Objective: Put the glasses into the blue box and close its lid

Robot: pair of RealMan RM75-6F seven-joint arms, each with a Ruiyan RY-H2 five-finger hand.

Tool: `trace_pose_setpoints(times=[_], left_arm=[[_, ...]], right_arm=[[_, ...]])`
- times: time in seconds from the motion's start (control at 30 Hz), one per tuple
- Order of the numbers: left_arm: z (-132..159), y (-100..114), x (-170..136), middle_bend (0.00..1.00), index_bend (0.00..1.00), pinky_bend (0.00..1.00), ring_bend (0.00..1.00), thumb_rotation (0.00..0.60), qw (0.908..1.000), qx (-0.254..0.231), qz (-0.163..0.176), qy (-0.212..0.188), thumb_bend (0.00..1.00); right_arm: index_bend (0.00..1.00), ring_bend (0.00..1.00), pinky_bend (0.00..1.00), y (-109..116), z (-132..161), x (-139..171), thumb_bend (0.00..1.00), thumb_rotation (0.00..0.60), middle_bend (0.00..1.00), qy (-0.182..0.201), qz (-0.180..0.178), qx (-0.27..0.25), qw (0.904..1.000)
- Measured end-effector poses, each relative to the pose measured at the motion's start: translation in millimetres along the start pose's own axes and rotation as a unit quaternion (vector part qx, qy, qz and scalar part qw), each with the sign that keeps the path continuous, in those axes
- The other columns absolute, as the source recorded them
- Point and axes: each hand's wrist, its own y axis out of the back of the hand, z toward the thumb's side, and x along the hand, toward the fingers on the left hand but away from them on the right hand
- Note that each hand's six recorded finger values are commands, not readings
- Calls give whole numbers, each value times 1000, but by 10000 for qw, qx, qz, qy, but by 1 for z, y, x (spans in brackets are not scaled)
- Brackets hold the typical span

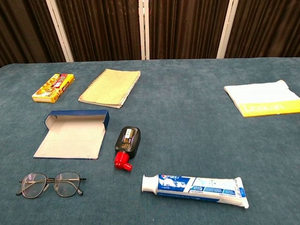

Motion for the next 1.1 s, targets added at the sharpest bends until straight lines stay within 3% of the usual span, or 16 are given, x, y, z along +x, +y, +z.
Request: trace_pose_setpoints(times=[0.43, 0.5, 0.53, 0.6, 0.67, 0.83, 1.1], left_arm=[[7, -12, 1, 0, 5, 0, 0, 600, 9998, 38, -184, -110, 52], [11, -19, 1, 0, 64, 0, 0, 600, 9994, 12, -301, -178, 80], [13, -22, 2, 0, 142, 0, 0, 600, 9991, 8, -370, -206, 109], [19, -33, 4, 0, 279, 0, 0, 600, 9980, -7, -566, -281, 154], [27, -46, 8, 0, 346, 0, 0, 600, 9963, -32, -782, -366, 185], [45, -84, 19, 0, 381, 0, 0, 600, 9897, -148, -1356, -423, 289], [80, -147, 27, 0, 410, 0, 0, 600, 9734, -290, -2228, -439, 356]], right_arm=[[0, 0, 0, 3, -2, 1, 0, 600, 0, -22, 3, -91, 10000], [0, 0, 0, 3, -3, 2, 0, 600, 0, -21, 6, -97, 10000], [0, 0, 0, 4, -3, 2, 0, 600, 0, -16, -2, -105, 9999], [0, 0, 0, 5, -2, 2, 0, 600, 0, -8, -15, -125, 9999], [0, 0, 0, 5, -2, 2, 0, 600, 0, 6, -19, -143, 9999], [0, 0, 0, 4, -2, 2, 0, 600, 0, 38, 40, -143, 9999], [0, 0, 0, 1, -3, 1, 0, 600, 0, 34, 91, -146, 9998]])
